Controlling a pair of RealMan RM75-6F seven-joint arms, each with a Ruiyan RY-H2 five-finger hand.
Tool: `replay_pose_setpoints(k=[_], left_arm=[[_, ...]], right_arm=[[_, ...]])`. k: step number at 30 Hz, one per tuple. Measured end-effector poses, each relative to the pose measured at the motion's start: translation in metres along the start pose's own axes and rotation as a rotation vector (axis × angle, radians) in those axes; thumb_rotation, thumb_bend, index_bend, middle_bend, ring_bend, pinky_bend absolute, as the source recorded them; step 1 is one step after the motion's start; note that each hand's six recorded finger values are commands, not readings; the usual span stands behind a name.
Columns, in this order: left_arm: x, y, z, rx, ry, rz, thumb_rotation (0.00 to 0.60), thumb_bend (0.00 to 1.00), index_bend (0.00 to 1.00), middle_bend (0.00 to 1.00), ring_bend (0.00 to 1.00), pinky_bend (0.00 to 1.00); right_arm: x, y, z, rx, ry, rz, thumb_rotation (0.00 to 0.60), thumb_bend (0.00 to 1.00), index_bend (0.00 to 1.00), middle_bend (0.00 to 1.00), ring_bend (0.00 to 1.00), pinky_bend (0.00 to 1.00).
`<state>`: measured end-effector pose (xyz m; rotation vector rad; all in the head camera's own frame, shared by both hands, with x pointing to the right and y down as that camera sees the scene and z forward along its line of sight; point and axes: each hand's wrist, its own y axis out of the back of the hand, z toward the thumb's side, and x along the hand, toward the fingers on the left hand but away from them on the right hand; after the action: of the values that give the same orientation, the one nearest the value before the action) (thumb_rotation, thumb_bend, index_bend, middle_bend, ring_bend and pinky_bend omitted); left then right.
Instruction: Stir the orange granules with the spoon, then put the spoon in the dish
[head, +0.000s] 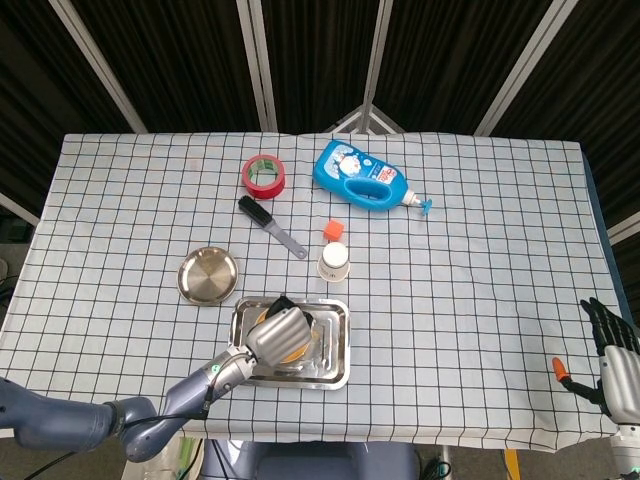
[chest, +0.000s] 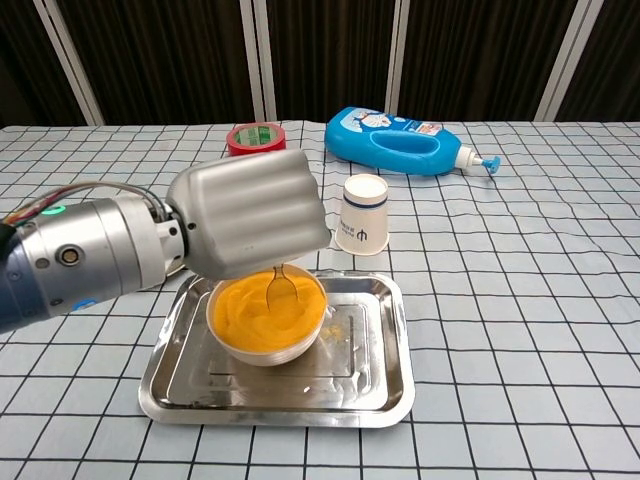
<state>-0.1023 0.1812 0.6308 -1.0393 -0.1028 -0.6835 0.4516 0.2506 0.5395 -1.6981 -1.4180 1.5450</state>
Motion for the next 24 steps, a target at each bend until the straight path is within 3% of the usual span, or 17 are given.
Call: replay_pose_setpoints(k=[18, 24], left_arm=[[-0.008, 0.004, -0.008, 0.008, 0.001, 0.010, 0.600, 0.62, 0.82, 1.00, 1.00, 1.00], [-0.014, -0.004, -0.004, 0.072, -0.037, -0.004, 0.600, 0.62, 0.82, 1.00, 1.00, 1.00]], right_arm=[[0.000, 0.000, 0.000, 0.001, -0.001, 0.001, 0.600, 0.39, 0.00, 0.00, 0.00, 0.00], [0.000, 0.000, 0.000, 0.001, -0.002, 0.001, 0.600, 0.39, 0.00, 0.00, 0.00, 0.00]])
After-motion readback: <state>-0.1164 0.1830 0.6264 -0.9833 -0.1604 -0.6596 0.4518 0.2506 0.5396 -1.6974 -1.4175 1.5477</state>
